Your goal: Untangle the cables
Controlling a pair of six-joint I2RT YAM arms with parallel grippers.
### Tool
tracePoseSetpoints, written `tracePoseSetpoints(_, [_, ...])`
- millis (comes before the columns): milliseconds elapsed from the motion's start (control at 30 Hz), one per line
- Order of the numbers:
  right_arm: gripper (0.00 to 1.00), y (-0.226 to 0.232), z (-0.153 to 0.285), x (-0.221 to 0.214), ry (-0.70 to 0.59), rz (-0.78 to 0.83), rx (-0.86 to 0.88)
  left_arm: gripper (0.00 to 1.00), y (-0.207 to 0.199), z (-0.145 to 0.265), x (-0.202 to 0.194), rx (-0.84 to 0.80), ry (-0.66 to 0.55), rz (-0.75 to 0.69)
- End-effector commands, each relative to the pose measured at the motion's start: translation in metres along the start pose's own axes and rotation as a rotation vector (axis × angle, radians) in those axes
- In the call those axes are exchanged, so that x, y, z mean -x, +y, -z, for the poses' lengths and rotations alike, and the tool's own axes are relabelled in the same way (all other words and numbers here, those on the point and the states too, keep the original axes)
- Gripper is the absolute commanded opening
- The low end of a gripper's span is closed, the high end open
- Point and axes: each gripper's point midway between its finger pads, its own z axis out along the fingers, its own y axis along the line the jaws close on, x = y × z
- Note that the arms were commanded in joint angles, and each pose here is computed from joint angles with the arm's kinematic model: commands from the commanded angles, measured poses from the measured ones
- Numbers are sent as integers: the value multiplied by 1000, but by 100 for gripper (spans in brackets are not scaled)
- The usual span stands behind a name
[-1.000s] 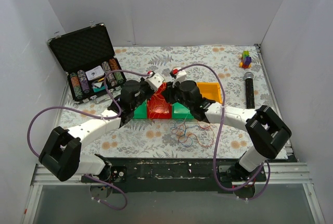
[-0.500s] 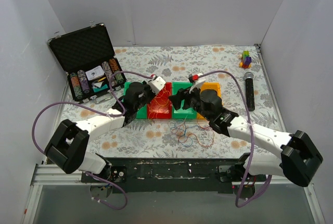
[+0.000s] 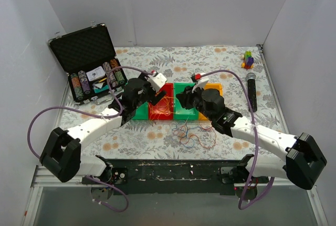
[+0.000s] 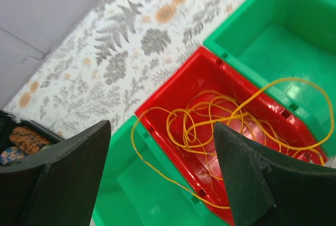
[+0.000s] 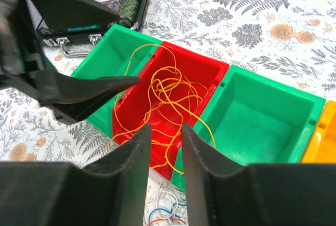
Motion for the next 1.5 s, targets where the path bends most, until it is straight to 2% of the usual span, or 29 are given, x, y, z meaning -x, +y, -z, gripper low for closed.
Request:
tracePoseSetpoints(0, [32, 11, -14, 33, -61, 4, 22, 80, 42, 37, 75, 104, -165, 69])
tracePoseSetpoints(100, [18, 13, -28, 23, -23, 13, 31, 85, 68, 65, 107, 169, -246, 137])
tracePoseSetpoints(167, [18, 18, -37, 12, 7, 16, 56, 89, 86, 82, 123, 207, -278, 182])
tracePoseSetpoints(200, [27, 24, -40, 8, 22, 21, 92, 91, 95, 89, 129, 225, -283, 206])
tracePoseSetpoints(233, [43, 30, -43, 1, 44, 29, 130, 92, 105, 95, 129, 242, -265, 229])
tracePoseSetpoints(300, [54, 35, -48, -11, 98, 44, 161, 96, 124, 107, 134, 264, -264, 264])
tracePoseSetpoints(467, [58, 21, -42, -28, 137, 63, 90, 98, 161, 126, 131, 278, -231, 307])
tracePoseSetpoints(600, [59, 8, -33, -40, 164, 73, 47, 98, 180, 112, 100, 235, -83, 402])
tracePoseSetpoints(733, [58, 4, -34, -55, 214, 68, 48, 98, 179, 102, 66, 183, 44, 462])
tracePoseSetpoints(800, [58, 0, -36, -60, 230, 57, 50, 98, 177, 102, 58, 177, 67, 478])
tracePoseSetpoints(1067, [63, -34, -35, -70, 269, -6, 10, 98, 169, 105, 43, 152, 74, 522])
tracePoseSetpoints(1300, [60, -26, -32, -86, 299, -94, 149, 98, 169, 106, 40, 165, 62, 524])
tracePoseSetpoints(1467, [56, -26, -37, -92, 314, -120, 174, 98, 172, 106, 43, 176, 43, 514])
